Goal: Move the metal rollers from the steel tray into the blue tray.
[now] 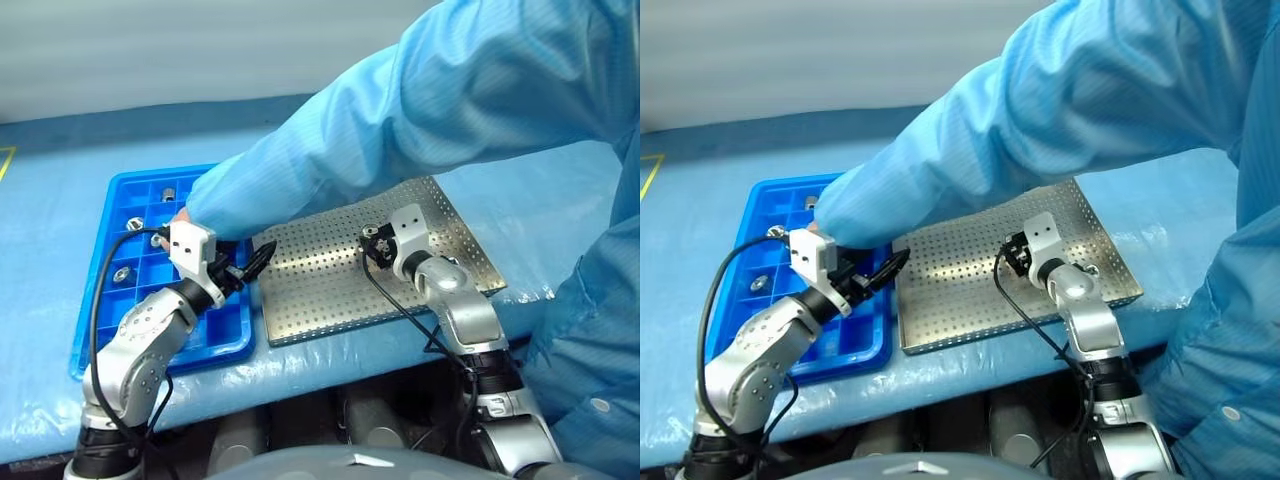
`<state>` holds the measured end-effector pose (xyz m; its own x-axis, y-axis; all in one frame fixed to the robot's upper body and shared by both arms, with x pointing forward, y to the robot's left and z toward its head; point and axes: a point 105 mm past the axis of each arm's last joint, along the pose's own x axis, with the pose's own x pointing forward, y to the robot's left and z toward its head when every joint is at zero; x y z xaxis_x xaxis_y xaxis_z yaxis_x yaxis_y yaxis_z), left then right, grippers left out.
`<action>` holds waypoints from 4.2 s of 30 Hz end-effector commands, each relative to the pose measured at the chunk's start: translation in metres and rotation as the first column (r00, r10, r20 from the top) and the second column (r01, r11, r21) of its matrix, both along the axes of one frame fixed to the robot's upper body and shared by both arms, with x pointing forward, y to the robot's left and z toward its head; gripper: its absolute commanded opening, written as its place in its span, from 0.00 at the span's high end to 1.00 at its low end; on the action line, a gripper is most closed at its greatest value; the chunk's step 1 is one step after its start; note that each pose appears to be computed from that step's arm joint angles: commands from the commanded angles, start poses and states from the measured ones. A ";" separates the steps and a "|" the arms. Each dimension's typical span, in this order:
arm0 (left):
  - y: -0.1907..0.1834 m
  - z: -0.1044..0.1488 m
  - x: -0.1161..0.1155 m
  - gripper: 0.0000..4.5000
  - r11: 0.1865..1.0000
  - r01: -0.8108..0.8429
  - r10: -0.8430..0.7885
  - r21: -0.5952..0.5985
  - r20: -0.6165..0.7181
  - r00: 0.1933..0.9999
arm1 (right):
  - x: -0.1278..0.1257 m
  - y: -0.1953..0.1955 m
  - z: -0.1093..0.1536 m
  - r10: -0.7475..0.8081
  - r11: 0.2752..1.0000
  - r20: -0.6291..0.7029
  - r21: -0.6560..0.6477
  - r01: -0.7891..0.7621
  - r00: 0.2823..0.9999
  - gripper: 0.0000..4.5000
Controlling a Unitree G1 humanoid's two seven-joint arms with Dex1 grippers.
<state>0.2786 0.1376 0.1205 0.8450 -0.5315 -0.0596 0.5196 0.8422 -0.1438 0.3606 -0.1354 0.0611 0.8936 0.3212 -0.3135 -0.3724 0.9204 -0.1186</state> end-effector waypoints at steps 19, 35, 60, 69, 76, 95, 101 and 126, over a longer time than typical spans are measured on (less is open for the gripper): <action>0.051 0.012 -0.017 0.20 0.982 -0.142 0.140 0.126 0.026 0.990 | -0.048 0.082 0.064 0.456 0.871 0.143 0.131 -0.473 0.878 0.62; 0.123 0.014 -0.061 0.20 0.901 -0.270 0.302 0.340 -0.044 0.952 | -0.115 0.202 0.090 0.858 0.472 0.167 0.114 -0.874 0.486 0.62; 0.112 0.009 -0.060 0.20 0.906 -0.303 0.331 0.297 -0.050 0.942 | -0.135 0.252 0.044 0.933 0.353 -0.003 0.192 -0.916 0.359 0.62; 0.106 0.010 -0.058 0.20 0.911 -0.298 0.323 0.284 -0.043 0.945 | -0.128 0.257 0.047 0.934 0.350 0.030 0.128 -0.928 0.357 0.41; 0.083 0.008 -0.048 0.20 0.946 -0.238 0.253 0.219 -0.045 0.966 | -0.101 0.223 0.096 0.846 0.478 0.224 0.086 -0.874 0.484 0.41; 0.038 0.003 -0.014 0.20 0.987 -0.108 0.111 0.117 -0.017 0.994 | -0.060 0.125 0.057 0.571 0.798 0.090 0.174 -0.578 0.816 0.41; 0.041 0.003 -0.018 0.20 0.984 -0.123 0.127 0.128 -0.020 0.992 | -0.049 0.126 0.030 0.534 0.832 0.023 0.160 -0.531 0.845 0.41; 0.054 0.004 -0.023 0.20 0.972 -0.173 0.177 0.161 -0.011 0.984 | -0.029 0.124 0.033 0.493 0.853 0.081 0.150 -0.499 0.866 0.64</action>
